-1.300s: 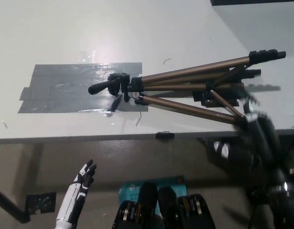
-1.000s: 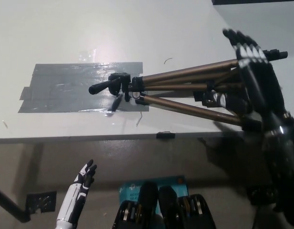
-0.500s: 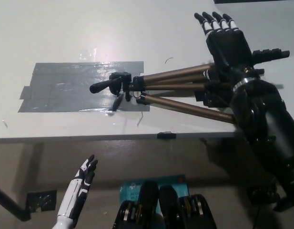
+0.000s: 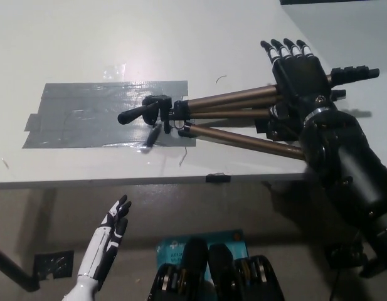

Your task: A tripod is kept on the middle of the desk infront of the robot and the robot grabs one of its legs to pick it up and hands it to a person

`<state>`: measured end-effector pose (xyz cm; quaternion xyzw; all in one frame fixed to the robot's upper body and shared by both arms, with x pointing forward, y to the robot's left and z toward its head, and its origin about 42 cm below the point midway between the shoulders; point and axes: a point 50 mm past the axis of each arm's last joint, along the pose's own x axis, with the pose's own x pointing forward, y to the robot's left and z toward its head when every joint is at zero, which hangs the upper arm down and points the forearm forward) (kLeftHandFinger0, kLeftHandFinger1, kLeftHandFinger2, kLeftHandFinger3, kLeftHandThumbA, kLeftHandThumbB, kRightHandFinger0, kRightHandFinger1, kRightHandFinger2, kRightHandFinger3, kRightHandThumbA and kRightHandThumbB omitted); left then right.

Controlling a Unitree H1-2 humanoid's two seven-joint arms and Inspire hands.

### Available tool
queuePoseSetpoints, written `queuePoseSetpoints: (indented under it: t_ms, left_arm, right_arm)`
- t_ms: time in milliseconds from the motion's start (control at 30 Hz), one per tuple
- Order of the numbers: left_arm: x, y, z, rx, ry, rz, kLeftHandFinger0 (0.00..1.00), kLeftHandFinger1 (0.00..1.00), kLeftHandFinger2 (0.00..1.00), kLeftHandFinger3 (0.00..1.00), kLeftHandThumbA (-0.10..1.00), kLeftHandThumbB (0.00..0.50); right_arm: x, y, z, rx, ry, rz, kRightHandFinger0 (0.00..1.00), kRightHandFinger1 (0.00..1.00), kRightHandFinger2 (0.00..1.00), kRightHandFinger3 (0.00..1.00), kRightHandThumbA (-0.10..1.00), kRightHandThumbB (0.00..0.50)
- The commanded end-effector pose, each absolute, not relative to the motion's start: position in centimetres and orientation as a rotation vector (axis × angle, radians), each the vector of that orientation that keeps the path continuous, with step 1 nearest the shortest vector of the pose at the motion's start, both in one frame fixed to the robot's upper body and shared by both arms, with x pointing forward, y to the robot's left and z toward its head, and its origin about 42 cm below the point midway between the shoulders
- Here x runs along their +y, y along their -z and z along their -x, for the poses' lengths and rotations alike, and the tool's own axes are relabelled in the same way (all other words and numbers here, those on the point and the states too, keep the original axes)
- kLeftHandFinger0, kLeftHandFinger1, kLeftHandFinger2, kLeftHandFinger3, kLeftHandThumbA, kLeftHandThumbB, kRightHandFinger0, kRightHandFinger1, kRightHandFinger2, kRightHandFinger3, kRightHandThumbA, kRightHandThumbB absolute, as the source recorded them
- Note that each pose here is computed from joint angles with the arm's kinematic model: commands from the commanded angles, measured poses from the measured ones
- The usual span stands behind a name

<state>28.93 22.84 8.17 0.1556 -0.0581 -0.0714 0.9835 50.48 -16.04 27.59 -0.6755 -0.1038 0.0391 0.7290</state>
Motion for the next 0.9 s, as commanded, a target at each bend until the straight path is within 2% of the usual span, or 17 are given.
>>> queuePoseSetpoints:
  t_ms: [0, 133, 233, 267, 300, 333, 367, 400, 433, 467, 500, 567, 600, 633, 700, 800, 867]
  left_arm:
    - [22.8, -9.4, -29.6, -0.193, 0.165, -0.338, 1.0, 1.0, 1.0, 1.0, 1.0, 0.15]
    - [22.6, -9.3, -29.5, -0.19, 0.172, -0.344, 1.0, 1.0, 1.0, 1.0, 1.0, 0.155]
    - [22.6, -9.2, -29.5, -0.187, 0.178, -0.347, 1.0, 1.0, 1.0, 1.0, 1.0, 0.141]
    - [22.6, -9.3, -29.5, -0.187, 0.178, -0.347, 1.0, 1.0, 1.0, 1.0, 1.0, 0.141]
    - [22.6, -9.3, -29.6, -0.188, 0.18, -0.347, 1.0, 1.0, 1.0, 1.0, 1.0, 0.142]
    - [22.6, -9.3, -29.6, -0.189, 0.18, -0.347, 1.0, 1.0, 1.0, 1.0, 1.0, 0.147]
    - [22.6, -9.4, -29.7, -0.192, 0.182, -0.342, 1.0, 1.0, 1.0, 1.0, 1.0, 0.158]
    - [22.6, -9.5, -29.8, -0.195, 0.183, -0.339, 0.99, 1.0, 1.0, 1.0, 1.0, 0.161]
    - [22.5, -9.5, -30.0, -0.201, 0.183, -0.336, 0.98, 1.0, 1.0, 1.0, 1.0, 0.15]
    - [22.6, -9.6, -30.0, -0.202, 0.182, -0.336, 0.98, 1.0, 1.0, 1.0, 1.0, 0.15]
    - [22.5, -9.6, -30.0, -0.2, 0.184, -0.334, 0.98, 1.0, 1.0, 1.0, 1.0, 0.146]
    - [22.5, -9.7, -29.9, -0.197, 0.193, -0.335, 0.97, 1.0, 1.0, 1.0, 1.0, 0.144]
    - [22.4, -9.7, -29.9, -0.196, 0.198, -0.337, 0.96, 1.0, 1.0, 1.0, 1.0, 0.139]
    - [22.5, -9.8, -30.0, -0.197, 0.201, -0.343, 0.94, 1.0, 1.0, 1.0, 1.0, 0.112]
    - [22.5, -9.8, -30.1, -0.2, 0.203, -0.345, 0.91, 1.0, 1.0, 1.0, 1.0, 0.101]
    - [22.6, -10.0, -30.2, -0.207, 0.203, -0.345, 0.84, 0.96, 1.0, 1.0, 1.0, 0.086]
    - [22.7, -10.2, -30.4, -0.212, 0.206, -0.346, 0.8, 0.92, 0.99, 1.0, 1.0, 0.081]
  right_arm:
    - [-16.3, -31.6, -51.1, -0.292, -0.063, 1.481, 1.0, 1.0, 1.0, 1.0, 1.0, 0.5]
    - [-16.2, -31.3, -51.2, -0.485, 0.057, 1.482, 1.0, 1.0, 1.0, 1.0, 1.0, 0.426]
    - [-16.3, -31.0, -52.0, -0.687, 0.166, 1.481, 1.0, 1.0, 1.0, 1.0, 0.78, 0.335]
    - [-16.2, -31.0, -52.2, -0.713, 0.18, 1.479, 1.0, 1.0, 1.0, 1.0, 0.75, 0.322]
    - [-16.3, -31.0, -52.3, -0.723, 0.188, 1.477, 1.0, 0.96, 0.94, 1.0, 0.72, 0.314]
    - [-16.2, -31.1, -52.3, -0.732, 0.196, 1.479, 1.0, 0.86, 0.83, 0.99, 0.69, 0.289]
    - [-16.1, -31.1, -52.4, -0.783, 0.242, 1.482, 0.69, 0.58, 0.61, 0.74, 0.44, 0.244]
    - [-16.0, -31.2, -52.5, -0.802, 0.247, 1.472, 0.51, 0.46, 0.5, 0.62, 0.23, 0.212]
    - [-15.9, -31.4, -52.5, -0.821, 0.245, 1.465, 0.11, 0.22, 0.31, 0.38, -0.09, 0.239]
    - [-15.9, -31.4, -52.6, -0.824, 0.246, 1.463, 0.07, 0.21, 0.32, 0.36, -0.1, 0.24]
    - [-15.9, -31.2, -52.7, -0.824, 0.247, 1.48, 0.0, 0.02, 0.16, 0.23, -0.1, 0.266]
    - [-16.1, -30.4, -52.9, -0.802, 0.23, 1.492, 0.0, 0.01, 0.29, 0.2, -0.1, 0.283]
    - [-16.4, -29.9, -53.1, -0.78, 0.223, 1.477, 0.0, 0.03, 0.34, 0.33, -0.1, 0.292]
    - [-16.9, -29.2, -53.2, -0.775, 0.218, 1.441, 0.0, 0.02, 0.41, 0.22, -0.1, 0.281]
    - [-17.3, -28.9, -53.3, -0.776, 0.219, 1.422, 0.0, 0.08, 0.57, 0.18, -0.1, 0.278]
    - [-17.5, -28.8, -53.3, -0.776, 0.203, 1.406, 0.0, 0.2, 0.72, 0.19, -0.1, 0.277]
    - [-17.4, -29.0, -53.4, -0.797, 0.204, 1.388, 0.0, 0.29, 0.79, 0.23, -0.1, 0.257]
